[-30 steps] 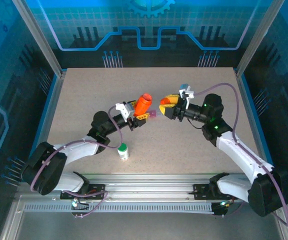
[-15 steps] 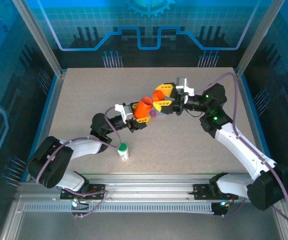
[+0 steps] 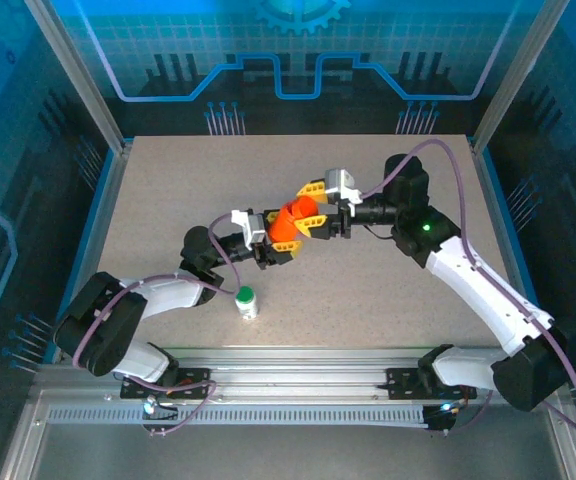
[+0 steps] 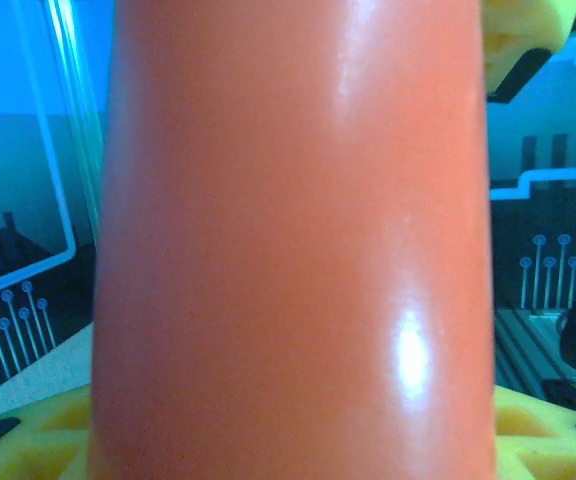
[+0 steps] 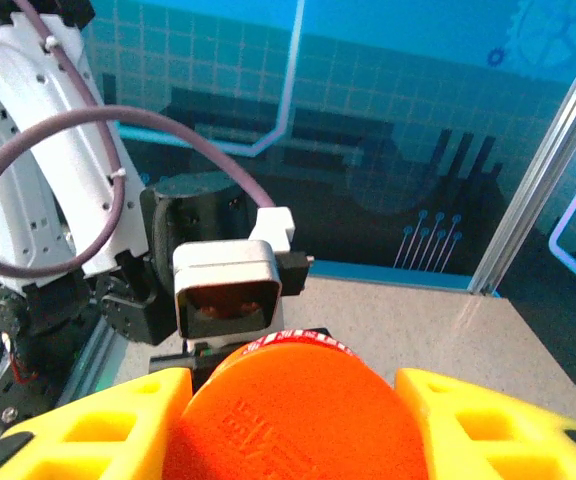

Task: Sort the pills into containers

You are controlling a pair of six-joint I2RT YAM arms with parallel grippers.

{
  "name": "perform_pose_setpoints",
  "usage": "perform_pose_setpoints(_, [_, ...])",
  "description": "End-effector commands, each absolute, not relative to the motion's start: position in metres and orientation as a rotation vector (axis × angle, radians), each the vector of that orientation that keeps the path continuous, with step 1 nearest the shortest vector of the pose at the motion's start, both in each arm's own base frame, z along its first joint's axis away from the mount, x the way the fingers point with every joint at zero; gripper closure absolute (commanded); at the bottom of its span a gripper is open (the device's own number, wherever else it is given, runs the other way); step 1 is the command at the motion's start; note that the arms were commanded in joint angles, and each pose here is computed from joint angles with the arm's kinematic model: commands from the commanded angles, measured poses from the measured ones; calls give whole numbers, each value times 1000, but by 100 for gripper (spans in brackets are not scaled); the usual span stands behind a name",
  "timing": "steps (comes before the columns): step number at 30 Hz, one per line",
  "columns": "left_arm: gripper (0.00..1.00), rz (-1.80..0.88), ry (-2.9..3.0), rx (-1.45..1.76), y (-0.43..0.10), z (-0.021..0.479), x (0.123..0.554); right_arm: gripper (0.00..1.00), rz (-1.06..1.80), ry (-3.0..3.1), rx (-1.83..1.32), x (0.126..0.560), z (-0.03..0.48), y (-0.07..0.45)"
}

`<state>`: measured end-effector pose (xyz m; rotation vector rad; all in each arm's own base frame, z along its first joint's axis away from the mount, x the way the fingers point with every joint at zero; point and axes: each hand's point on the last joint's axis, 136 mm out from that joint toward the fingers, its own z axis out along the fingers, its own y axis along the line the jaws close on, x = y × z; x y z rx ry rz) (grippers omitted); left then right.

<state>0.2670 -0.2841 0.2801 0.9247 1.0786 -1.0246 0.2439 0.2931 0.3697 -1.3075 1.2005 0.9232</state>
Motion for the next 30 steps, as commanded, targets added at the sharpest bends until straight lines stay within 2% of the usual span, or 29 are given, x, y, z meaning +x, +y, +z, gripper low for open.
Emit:
perform_pose_setpoints(1, [99,-1067,972,986,-286,302,249,100,937,1263,-1389,235,351,296])
perform_pose_setpoints(9, [100,-1153,968,1140,-293,298,230,100,982,1297,-1599,210,340,298])
perform_pose_setpoints(13, [100,-1154,941,1163,-291,305,223,100,1064,1293,-1785,181,317,291])
perform_pose_setpoints(19, [100,-1142,953,1245,-291,310,216,100,983,1327,-2031,167,276,273])
perform_pose_setpoints(25, [100,-1055,907,1183,-288,328,223,100,1018,1354,-1964,175,276,286])
perform_pose_setpoints(30, [100,-930,872,1026,-280,348,244,92,1050,1593,-1639,214,267,313])
